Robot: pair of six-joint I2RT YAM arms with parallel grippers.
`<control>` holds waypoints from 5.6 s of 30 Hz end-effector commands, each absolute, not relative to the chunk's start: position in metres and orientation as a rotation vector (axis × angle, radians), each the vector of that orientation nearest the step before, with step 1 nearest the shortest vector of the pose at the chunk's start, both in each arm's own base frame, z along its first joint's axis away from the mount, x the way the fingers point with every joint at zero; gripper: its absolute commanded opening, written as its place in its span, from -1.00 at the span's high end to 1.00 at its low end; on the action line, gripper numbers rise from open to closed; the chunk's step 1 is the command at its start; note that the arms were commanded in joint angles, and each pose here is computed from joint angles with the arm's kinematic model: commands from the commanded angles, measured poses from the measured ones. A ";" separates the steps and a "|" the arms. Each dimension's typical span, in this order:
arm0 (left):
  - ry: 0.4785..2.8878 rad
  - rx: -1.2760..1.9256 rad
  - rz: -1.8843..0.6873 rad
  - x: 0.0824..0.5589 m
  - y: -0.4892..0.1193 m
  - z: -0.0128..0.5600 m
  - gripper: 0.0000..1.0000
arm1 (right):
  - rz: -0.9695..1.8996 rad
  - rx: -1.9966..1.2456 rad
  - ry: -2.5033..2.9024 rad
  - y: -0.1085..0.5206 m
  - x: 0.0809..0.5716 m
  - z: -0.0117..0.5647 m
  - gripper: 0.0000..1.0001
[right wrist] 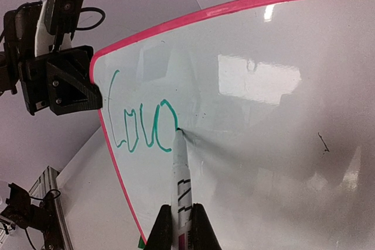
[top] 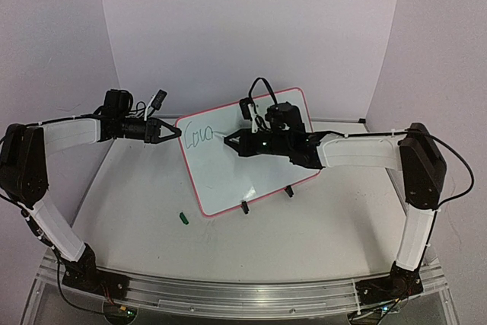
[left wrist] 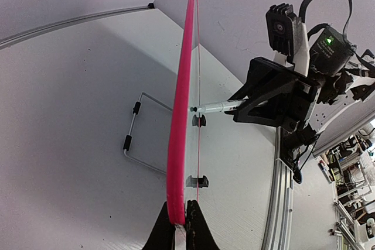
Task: Write a sentence on the whiteboard
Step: Write on the whiteboard with the whiteboard.
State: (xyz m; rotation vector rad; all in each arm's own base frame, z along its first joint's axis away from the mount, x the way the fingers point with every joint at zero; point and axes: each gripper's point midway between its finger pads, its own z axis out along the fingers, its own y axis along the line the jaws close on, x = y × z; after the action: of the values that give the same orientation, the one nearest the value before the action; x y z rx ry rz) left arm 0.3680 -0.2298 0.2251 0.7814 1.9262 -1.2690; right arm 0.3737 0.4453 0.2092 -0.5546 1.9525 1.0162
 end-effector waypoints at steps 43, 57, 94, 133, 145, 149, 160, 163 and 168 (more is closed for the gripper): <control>1.860 0.871 -1.216 0.360 -0.236 0.238 1.00 | 1.001 -0.479 1.822 0.396 0.366 0.277 1.00; 1.884 0.868 -1.217 0.362 -0.238 0.233 1.00 | 1.047 -0.527 1.854 0.410 0.373 0.257 1.00; 1.897 0.874 -1.210 0.363 -0.240 0.228 1.00 | 1.022 -0.615 2.003 0.429 0.376 0.205 1.00; 1.891 0.888 -1.205 0.360 -0.241 0.231 1.00 | 0.937 -0.542 1.944 0.424 0.397 0.230 1.00; 1.896 0.887 -1.206 0.360 -0.241 0.229 1.00 | 0.921 -0.546 1.987 0.412 0.384 0.214 1.00; 1.895 0.889 -1.207 0.360 -0.242 0.229 1.00 | 0.894 -0.525 1.984 0.406 0.385 0.216 1.00; 1.891 0.891 -1.205 0.359 -0.242 0.231 1.00 | 0.905 -0.501 1.885 0.398 0.381 0.256 1.00; 1.889 0.894 -1.205 0.359 -0.242 0.231 1.00 | 0.918 -0.500 1.884 0.400 0.382 0.257 1.00; 1.890 0.895 -1.205 0.358 -0.243 0.231 1.00 | 0.940 -0.500 1.905 0.402 0.387 0.248 1.00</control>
State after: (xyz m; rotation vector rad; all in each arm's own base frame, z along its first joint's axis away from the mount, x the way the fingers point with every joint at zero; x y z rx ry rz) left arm 0.3648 -0.2320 0.2266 0.8030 1.9317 -1.2572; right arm 0.3828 0.4027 0.2312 -0.5146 1.9513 0.9043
